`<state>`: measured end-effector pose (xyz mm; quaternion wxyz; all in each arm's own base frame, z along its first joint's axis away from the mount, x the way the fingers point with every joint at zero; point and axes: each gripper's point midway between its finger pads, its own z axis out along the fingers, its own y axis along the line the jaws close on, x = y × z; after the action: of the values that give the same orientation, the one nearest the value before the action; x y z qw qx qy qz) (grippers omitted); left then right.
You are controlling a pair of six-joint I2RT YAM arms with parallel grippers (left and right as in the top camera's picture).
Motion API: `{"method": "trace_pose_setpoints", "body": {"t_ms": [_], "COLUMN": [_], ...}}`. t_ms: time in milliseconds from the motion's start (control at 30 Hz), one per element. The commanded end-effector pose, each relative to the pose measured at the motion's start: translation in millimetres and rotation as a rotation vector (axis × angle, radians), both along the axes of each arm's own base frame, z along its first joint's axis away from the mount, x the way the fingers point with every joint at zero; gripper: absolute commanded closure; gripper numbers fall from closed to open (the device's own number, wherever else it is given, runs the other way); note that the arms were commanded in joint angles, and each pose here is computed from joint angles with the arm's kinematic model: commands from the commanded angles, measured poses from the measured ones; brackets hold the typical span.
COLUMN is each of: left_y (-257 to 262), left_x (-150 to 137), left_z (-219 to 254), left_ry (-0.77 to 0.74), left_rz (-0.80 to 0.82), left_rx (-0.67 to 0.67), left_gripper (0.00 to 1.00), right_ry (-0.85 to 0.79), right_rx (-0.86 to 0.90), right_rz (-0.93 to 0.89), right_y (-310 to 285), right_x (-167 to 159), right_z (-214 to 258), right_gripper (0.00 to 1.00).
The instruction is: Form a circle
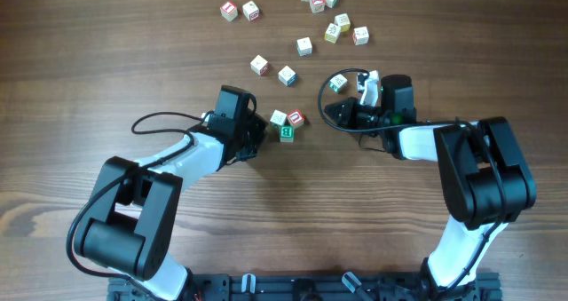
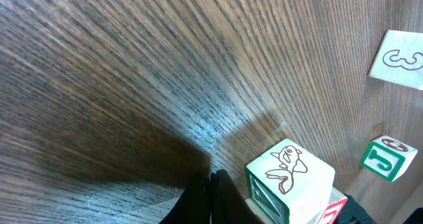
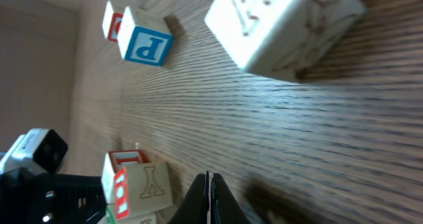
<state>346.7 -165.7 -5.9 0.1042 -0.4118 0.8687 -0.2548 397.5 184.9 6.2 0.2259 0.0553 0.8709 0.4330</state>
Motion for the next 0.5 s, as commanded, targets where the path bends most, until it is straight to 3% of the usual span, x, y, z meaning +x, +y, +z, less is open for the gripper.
{"method": "trace_pose_setpoints", "body": {"t_ms": [0,467], "left_y": [12,12], "left_x": [-46,-46], "left_z": [-51,-52], "left_ry": [0.167,0.167], "left_rz": [-0.028,-0.028], "left_rx": [0.080,0.080], "left_gripper": [0.93,0.94], "right_ry": [0.013,0.001], "right_rx": [0.019,0.031], "right_rz": [0.065,0.122], "right_y": [13,32], "right_x": [-13,-22], "right_z": [-7,-4], "right_gripper": [0.96,0.96]}}
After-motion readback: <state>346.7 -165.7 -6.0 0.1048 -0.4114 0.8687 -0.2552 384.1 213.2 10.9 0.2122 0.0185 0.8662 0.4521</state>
